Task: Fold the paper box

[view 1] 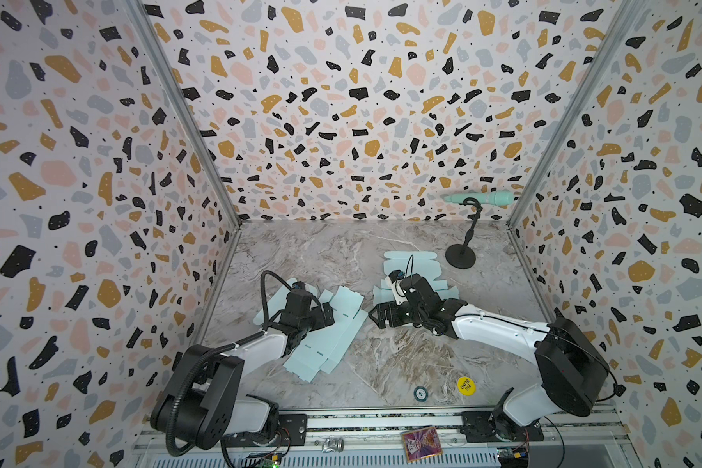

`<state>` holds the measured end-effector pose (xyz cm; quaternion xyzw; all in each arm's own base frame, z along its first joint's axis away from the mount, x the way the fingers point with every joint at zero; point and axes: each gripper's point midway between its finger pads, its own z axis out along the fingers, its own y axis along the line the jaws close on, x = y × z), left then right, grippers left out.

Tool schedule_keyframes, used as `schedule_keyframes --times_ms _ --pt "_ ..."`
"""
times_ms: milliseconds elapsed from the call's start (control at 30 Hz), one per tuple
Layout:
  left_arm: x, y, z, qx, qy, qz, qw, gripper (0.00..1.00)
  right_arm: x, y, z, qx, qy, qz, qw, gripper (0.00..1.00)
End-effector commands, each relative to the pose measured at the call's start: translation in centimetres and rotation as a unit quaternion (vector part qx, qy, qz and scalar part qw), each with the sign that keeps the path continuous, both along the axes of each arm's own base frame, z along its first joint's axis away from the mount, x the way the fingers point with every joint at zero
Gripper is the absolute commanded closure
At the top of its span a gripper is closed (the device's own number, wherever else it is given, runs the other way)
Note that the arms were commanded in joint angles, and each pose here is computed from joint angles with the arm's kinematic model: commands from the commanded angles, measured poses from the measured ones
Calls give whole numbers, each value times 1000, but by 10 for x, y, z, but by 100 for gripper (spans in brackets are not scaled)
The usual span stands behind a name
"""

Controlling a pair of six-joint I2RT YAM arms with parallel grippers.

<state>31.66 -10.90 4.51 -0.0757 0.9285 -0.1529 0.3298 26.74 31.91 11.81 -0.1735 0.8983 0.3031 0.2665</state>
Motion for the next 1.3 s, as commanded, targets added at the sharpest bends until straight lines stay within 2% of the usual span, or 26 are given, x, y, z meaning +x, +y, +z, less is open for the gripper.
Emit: schedule_keyframes --times_ms 0,133,467,800,900,1267 --pt "5 -1 14 39 1 -39 998 0 -21 9 11 23 20 20 999 1" --pt "7 -12 2 8 9 -47 999 1 -39 33 8 41 46 43 997 1" --pt "7 0 -14 13 10 -9 1000 4 -55 57 -27 61 98 62 991 6" --pt "19 11 -27 -21 19 32 999 6 -44 69 -46 68 114 64 989 12" --pt "19 12 -23 -27 7 37 999 7 -40 69 -55 96 138 58 984 14" --pt "3 12 -30 -46 9 39 998 9 -27 87 -66 133 165 62 975 23"
